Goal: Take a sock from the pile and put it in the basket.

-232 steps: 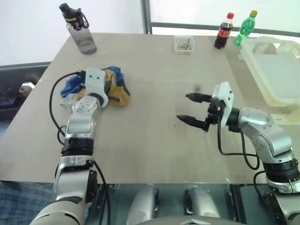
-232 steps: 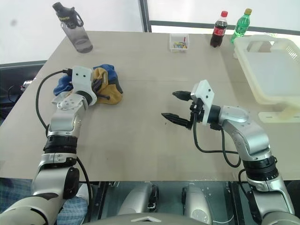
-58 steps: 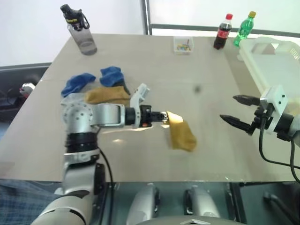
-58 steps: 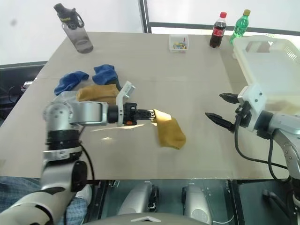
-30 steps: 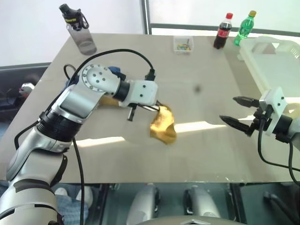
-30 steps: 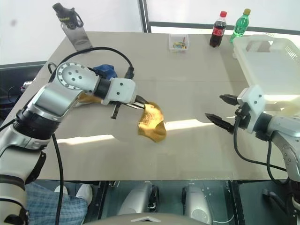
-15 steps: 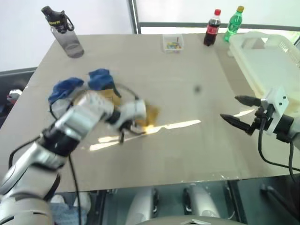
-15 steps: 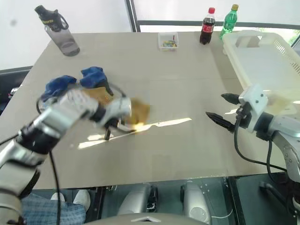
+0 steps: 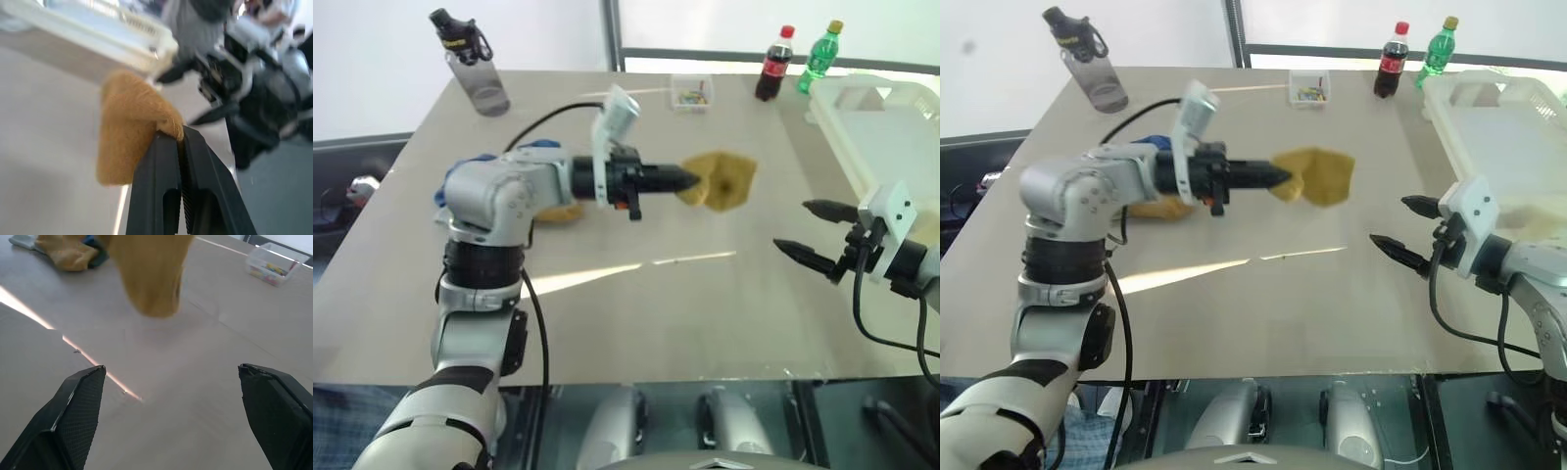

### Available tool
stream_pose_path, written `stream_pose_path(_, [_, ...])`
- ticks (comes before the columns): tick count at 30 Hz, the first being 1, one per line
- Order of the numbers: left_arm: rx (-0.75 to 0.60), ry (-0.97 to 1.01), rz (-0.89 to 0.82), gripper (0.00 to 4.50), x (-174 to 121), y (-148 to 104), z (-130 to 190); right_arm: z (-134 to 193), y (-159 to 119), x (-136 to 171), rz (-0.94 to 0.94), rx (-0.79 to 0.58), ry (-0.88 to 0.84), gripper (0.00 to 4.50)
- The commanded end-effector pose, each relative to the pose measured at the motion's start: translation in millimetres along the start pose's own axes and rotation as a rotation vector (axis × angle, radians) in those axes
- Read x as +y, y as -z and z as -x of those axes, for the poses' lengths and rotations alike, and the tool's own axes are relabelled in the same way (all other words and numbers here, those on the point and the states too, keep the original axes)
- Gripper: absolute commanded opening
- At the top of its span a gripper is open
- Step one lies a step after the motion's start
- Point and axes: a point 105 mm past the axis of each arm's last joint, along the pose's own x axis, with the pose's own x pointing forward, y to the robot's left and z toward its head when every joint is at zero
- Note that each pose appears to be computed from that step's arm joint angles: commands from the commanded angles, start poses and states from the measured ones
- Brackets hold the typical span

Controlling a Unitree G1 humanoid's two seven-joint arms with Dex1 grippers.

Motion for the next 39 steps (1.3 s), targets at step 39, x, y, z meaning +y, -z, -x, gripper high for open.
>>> stream_pose_path(39, [0.325,-0.218,0.361,0.10,2.1,154.2,22.6,-3.1,-8.4,7.0,0.021,-0.020,-0.027,4.50])
